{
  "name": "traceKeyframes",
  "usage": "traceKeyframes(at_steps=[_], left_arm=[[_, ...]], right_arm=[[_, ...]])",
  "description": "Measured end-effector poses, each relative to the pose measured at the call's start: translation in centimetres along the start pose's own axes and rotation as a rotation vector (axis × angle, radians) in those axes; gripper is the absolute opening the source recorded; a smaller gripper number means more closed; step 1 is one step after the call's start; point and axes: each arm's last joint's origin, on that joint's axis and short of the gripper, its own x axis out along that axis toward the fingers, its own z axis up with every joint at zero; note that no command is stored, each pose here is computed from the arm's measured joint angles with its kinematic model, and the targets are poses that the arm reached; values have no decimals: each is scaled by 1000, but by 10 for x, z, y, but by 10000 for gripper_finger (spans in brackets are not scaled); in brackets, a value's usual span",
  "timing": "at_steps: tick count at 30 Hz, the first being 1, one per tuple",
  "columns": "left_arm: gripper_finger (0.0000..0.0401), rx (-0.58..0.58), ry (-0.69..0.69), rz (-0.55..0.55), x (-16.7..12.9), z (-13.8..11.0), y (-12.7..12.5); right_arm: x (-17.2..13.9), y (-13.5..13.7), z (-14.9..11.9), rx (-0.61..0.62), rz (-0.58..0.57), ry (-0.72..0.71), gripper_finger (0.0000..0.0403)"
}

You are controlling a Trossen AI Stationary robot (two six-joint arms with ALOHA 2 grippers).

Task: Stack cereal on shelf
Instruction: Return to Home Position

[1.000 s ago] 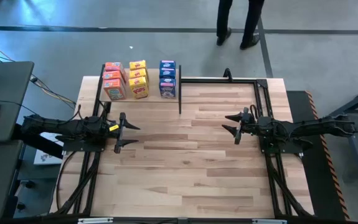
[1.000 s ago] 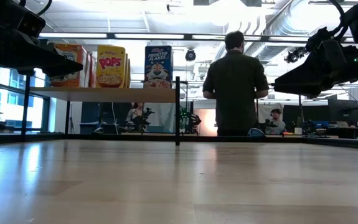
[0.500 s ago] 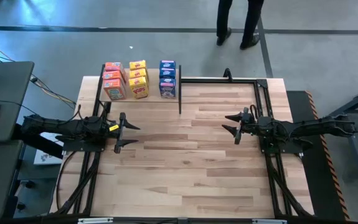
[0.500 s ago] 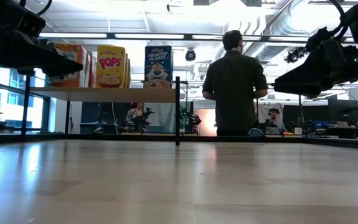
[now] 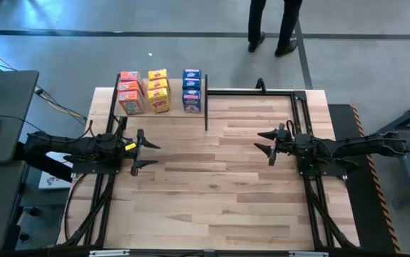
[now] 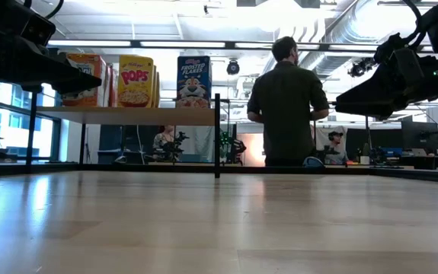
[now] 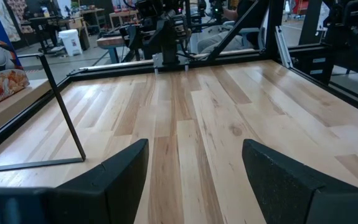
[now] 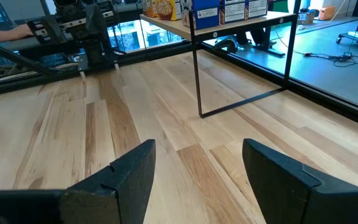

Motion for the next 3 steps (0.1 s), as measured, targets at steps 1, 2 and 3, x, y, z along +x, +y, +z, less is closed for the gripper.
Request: traceKeyframes(at_steps=[1,2,3], left_arm=[[251,0,0,0,0,0,0],[251,0,0,0,0,0,0],[251,0,0,0,0,0,0]], right_arm=[[0,0,0,0,0,0,234],[0,0,0,0,0,0,234],[0,0,0,0,0,-1,234]])
